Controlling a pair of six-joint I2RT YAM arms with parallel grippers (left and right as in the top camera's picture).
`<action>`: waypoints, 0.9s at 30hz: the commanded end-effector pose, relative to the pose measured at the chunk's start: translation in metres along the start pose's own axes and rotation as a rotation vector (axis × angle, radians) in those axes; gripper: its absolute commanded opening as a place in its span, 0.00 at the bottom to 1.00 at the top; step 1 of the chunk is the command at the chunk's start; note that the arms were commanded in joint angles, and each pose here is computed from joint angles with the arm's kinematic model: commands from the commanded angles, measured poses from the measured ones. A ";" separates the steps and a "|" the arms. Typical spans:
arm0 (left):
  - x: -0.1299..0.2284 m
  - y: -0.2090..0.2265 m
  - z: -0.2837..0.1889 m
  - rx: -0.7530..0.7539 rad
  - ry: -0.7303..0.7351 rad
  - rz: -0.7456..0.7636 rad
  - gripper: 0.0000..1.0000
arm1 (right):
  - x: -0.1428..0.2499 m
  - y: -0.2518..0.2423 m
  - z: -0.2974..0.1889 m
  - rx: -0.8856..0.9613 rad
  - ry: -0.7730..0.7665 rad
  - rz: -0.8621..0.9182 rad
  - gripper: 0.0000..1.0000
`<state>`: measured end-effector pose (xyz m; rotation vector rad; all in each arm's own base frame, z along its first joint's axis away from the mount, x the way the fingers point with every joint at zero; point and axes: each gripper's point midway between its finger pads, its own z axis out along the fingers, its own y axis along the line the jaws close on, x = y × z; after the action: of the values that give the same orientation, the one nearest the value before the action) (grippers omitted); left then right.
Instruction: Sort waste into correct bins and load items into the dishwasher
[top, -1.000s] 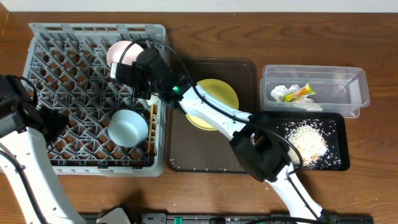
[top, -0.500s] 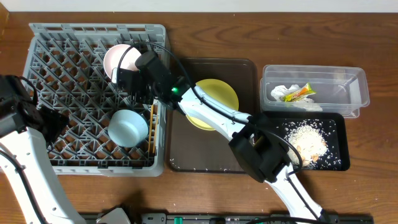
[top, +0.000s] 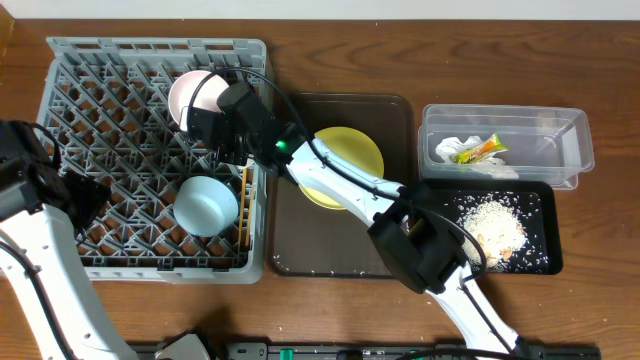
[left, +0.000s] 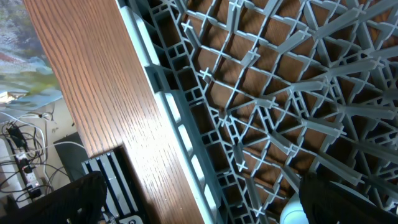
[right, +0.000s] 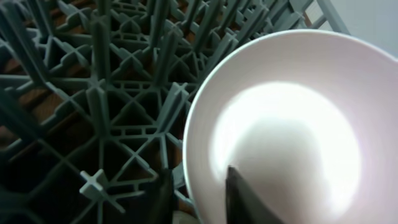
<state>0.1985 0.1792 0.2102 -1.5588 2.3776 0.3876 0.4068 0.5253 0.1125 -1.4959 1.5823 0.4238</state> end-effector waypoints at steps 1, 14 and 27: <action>-0.002 0.003 -0.002 -0.009 -0.010 -0.006 1.00 | -0.010 -0.011 -0.010 0.030 -0.013 -0.002 0.13; -0.002 0.003 -0.002 -0.009 -0.010 -0.006 1.00 | -0.005 -0.022 -0.012 0.045 -0.013 0.006 0.33; -0.002 0.003 -0.002 -0.009 -0.010 -0.006 1.00 | -0.003 -0.025 -0.013 0.051 -0.011 0.009 0.06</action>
<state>0.1985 0.1792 0.2103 -1.5582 2.3775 0.3877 0.4139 0.5216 0.1144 -1.4799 1.5818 0.4111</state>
